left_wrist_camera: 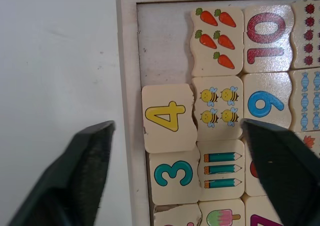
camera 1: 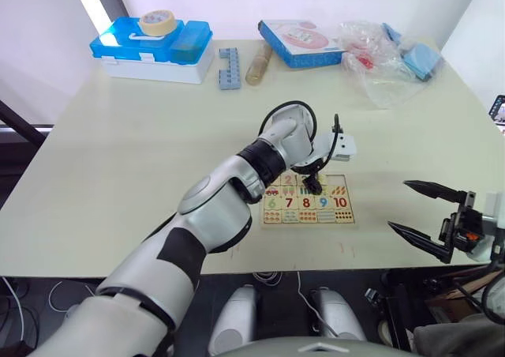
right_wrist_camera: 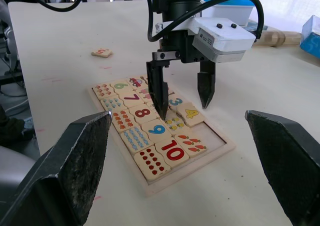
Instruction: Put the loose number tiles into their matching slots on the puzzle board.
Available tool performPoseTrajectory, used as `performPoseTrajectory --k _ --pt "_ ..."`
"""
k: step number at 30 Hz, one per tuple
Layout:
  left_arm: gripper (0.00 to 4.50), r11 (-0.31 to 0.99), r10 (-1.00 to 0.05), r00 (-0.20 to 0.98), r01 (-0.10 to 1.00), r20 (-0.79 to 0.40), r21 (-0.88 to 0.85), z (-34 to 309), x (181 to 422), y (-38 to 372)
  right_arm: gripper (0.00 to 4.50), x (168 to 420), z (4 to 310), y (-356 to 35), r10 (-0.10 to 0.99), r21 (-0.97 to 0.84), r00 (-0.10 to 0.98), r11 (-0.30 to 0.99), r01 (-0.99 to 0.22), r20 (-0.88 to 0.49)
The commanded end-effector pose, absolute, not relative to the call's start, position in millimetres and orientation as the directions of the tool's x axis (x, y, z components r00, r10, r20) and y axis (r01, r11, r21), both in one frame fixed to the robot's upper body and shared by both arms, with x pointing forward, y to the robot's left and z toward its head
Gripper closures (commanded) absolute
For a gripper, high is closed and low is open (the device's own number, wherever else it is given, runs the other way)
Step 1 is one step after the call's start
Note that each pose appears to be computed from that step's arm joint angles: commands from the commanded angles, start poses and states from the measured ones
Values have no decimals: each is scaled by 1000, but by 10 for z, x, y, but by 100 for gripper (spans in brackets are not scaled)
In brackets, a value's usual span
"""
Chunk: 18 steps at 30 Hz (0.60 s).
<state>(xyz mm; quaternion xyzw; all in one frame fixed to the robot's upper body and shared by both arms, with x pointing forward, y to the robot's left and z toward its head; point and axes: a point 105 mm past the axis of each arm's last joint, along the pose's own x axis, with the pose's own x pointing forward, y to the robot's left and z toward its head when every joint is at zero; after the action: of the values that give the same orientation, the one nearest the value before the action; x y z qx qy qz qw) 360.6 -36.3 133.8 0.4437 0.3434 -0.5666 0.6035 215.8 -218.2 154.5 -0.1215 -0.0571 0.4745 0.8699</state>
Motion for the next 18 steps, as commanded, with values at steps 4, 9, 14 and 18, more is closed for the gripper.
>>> performPoseTrajectory --k 4,9,14,18 --pt "5 -44 -516 121 985 -848 167 1826 3639 -386 0 2129 1613 -2133 845 -302 535 511 -805 3" --pt "5 12 -702 143 982 -698 189 2132 3721 -211 0 2130 1605 -2122 843 -302 538 516 -801 11" --pt "5 36 -801 149 979 -580 202 2091 3770 -10 0 2124 1580 -2099 842 -297 539 519 -801 18" --pt "5 125 -847 194 977 -495 170 2001 3823 53 0 2116 1557 -2073 842 -289 539 522 -802 25"
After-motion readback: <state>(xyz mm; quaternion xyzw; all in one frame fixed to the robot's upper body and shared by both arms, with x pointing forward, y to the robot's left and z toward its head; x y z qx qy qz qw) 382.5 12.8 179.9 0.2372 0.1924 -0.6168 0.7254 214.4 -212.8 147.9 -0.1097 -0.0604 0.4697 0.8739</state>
